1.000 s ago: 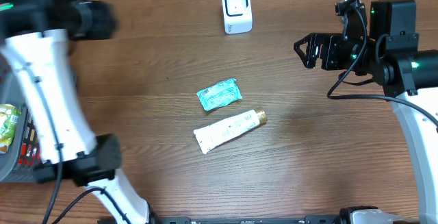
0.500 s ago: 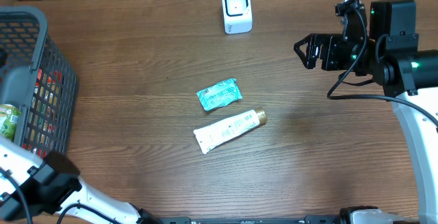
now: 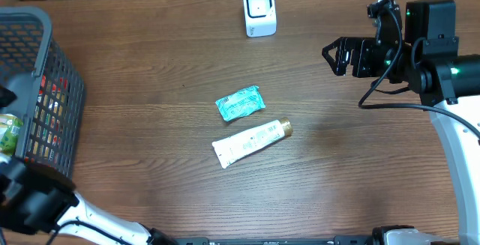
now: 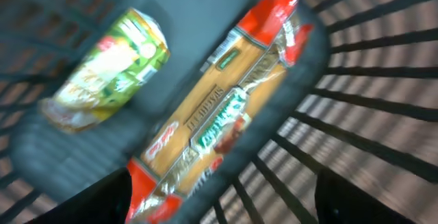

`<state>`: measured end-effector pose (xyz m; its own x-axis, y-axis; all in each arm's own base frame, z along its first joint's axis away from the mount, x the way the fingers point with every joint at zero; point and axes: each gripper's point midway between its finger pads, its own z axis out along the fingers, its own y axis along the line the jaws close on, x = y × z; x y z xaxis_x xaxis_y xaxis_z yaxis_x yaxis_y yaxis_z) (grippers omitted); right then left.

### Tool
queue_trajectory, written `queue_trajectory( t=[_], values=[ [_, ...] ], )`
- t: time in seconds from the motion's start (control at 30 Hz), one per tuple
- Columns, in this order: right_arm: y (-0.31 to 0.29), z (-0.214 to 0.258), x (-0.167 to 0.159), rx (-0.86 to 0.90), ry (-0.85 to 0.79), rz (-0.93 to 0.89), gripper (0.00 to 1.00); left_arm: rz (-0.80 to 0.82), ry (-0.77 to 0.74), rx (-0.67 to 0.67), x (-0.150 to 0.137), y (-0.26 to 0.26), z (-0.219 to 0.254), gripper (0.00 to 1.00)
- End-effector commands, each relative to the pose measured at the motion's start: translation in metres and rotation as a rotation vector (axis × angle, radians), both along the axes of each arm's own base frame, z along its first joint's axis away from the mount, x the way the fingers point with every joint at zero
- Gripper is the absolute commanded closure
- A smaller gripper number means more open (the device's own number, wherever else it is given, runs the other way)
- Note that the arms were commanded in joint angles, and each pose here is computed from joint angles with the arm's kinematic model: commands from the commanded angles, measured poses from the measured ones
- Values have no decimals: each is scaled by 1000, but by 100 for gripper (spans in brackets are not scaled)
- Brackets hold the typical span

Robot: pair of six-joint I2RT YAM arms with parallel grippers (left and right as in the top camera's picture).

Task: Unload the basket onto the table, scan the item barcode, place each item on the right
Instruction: 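Reach into the basket and grasp the red spaghetti pack with left gripper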

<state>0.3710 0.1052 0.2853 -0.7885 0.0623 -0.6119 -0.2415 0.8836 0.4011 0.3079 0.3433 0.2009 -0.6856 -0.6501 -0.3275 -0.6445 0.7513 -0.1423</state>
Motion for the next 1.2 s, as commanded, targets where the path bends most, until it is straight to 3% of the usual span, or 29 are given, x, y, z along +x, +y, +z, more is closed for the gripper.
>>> queue_trajectory(
  t=[0.0, 0.33, 0.6, 0.63, 0.67, 0.7, 0.73, 0.77, 0.97, 1.17],
  values=[
    [0, 6, 2, -5, -15, -2, 0, -64, 80, -50, 6, 0, -53, 23],
    [0, 6, 2, -5, -15, -2, 0, -228, 115, -161, 38, -8, -147, 19],
    [0, 6, 2, -4, -15, -2, 0, -254, 166, -198, 45, -14, -194, 12],
    [0, 6, 2, -4, -16, -2, 0, -255, 167, -201, 45, -15, -196, 17],
    [0, 6, 2, -4, -16, -2, 0, -255, 170, -204, 45, -15, -197, 29],
    [0, 6, 2, -4, -15, -2, 0, -255, 170, -204, 45, -15, -197, 46],
    [0, 6, 2, -4, -15, -2, 0, -255, 169, -202, 45, -15, -197, 75],
    [0, 6, 2, -4, -15, -2, 0, -253, 166, -199, 46, -14, -195, 96],
    [1, 8, 4, -3, -29, -2, 0, -236, 170, -203, 44, -12, -175, 96],
    [1, 9, 5, -2, -32, -2, 0, -229, 107, -112, 54, 3, -101, 96]
  ],
)
